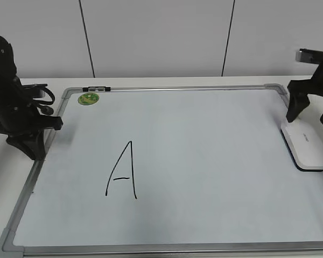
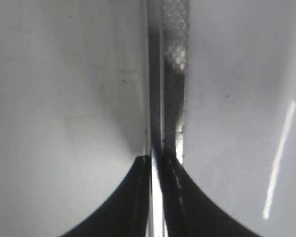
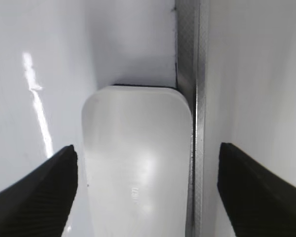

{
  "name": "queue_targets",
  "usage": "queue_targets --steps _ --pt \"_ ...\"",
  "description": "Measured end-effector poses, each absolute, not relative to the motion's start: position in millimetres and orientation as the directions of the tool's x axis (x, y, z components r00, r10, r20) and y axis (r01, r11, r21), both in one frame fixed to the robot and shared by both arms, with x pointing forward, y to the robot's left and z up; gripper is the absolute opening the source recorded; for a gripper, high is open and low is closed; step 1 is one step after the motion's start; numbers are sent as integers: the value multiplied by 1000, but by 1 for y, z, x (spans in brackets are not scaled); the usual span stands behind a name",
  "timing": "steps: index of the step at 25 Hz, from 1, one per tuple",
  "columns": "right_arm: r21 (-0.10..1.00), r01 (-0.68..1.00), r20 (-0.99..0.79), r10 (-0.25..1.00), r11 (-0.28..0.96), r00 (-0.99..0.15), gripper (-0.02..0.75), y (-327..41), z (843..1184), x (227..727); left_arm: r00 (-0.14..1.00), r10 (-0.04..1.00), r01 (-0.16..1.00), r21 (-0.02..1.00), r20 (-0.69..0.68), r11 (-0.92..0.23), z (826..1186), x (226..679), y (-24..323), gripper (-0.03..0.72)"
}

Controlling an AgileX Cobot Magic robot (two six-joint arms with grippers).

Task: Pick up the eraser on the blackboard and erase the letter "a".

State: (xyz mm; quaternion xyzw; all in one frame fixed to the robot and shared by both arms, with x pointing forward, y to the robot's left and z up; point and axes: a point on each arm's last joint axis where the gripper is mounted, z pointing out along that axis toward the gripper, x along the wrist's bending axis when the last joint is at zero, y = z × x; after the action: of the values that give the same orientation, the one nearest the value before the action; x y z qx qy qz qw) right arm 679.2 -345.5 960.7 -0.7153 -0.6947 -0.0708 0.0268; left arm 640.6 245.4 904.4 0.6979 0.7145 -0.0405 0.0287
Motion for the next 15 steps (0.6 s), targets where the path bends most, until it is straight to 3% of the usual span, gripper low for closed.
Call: queue_targets --steps 3,6,12,15 --pt "94 995 140 990 -43 30 662 -346 974 679 -18 996 1000 -2 -91 18 908 641 246 78" --pt "103 994 150 988 -47 31 661 -345 978 679 -5 997 1000 27 -78 8 919 640 248 151" --pt "117 991 180 983 -58 37 657 -342 984 678 13 998 997 77 -57 -9 939 639 250 428" --pt "144 987 190 981 -64 36 638 -341 996 676 21 998 993 119 -51 -15 956 636 251 504"
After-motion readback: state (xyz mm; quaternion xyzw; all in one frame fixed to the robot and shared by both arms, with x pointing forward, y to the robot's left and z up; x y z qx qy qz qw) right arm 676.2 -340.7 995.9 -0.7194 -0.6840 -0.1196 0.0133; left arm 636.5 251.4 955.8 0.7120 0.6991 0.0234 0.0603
